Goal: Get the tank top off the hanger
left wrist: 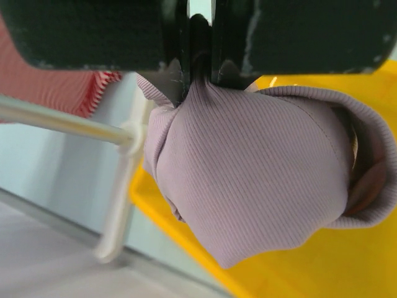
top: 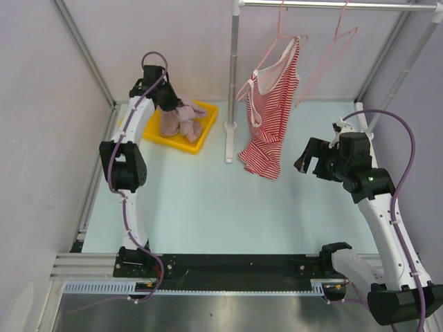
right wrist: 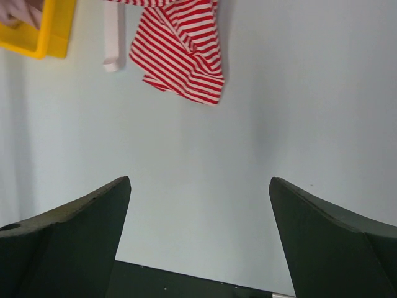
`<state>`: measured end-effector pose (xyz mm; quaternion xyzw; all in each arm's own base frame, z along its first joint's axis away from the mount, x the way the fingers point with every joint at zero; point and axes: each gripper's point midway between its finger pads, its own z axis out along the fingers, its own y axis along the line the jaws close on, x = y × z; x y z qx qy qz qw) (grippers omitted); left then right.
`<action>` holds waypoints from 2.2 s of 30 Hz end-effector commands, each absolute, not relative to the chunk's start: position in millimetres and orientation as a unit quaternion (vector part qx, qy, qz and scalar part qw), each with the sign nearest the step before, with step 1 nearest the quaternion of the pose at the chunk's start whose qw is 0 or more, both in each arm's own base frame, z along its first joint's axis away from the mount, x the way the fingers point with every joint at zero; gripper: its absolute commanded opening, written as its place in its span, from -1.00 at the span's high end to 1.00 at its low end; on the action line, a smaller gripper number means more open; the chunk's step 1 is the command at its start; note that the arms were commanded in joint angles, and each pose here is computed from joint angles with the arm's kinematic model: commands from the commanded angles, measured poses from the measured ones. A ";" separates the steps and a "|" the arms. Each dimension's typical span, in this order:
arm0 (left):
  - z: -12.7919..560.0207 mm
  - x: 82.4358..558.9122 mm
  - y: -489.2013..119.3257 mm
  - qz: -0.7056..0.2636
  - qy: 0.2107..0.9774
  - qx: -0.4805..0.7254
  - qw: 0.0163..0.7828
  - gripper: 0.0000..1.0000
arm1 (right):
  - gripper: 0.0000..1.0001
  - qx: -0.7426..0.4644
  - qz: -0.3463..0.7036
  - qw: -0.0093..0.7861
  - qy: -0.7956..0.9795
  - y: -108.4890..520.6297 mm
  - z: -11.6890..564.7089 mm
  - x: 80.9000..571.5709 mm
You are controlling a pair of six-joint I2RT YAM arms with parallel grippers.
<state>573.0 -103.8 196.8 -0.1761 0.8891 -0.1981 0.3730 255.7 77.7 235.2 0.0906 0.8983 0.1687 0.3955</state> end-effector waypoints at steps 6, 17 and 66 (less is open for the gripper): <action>167.1 594.6 -80.7 -0.170 0.893 -0.183 0.375 0.29 | -1.00 0.044 0.219 0.417 0.881 103.1 288.0 270.2; 272.2 487.9 -84.9 -0.197 0.870 -0.147 0.428 -0.99 | -0.99 0.021 0.258 0.455 0.852 141.5 362.8 314.6; 215.6 129.7 -284.9 -0.425 0.806 0.145 0.384 -0.86 | 1.00 0.091 0.492 0.572 0.650 214.1 527.2 503.8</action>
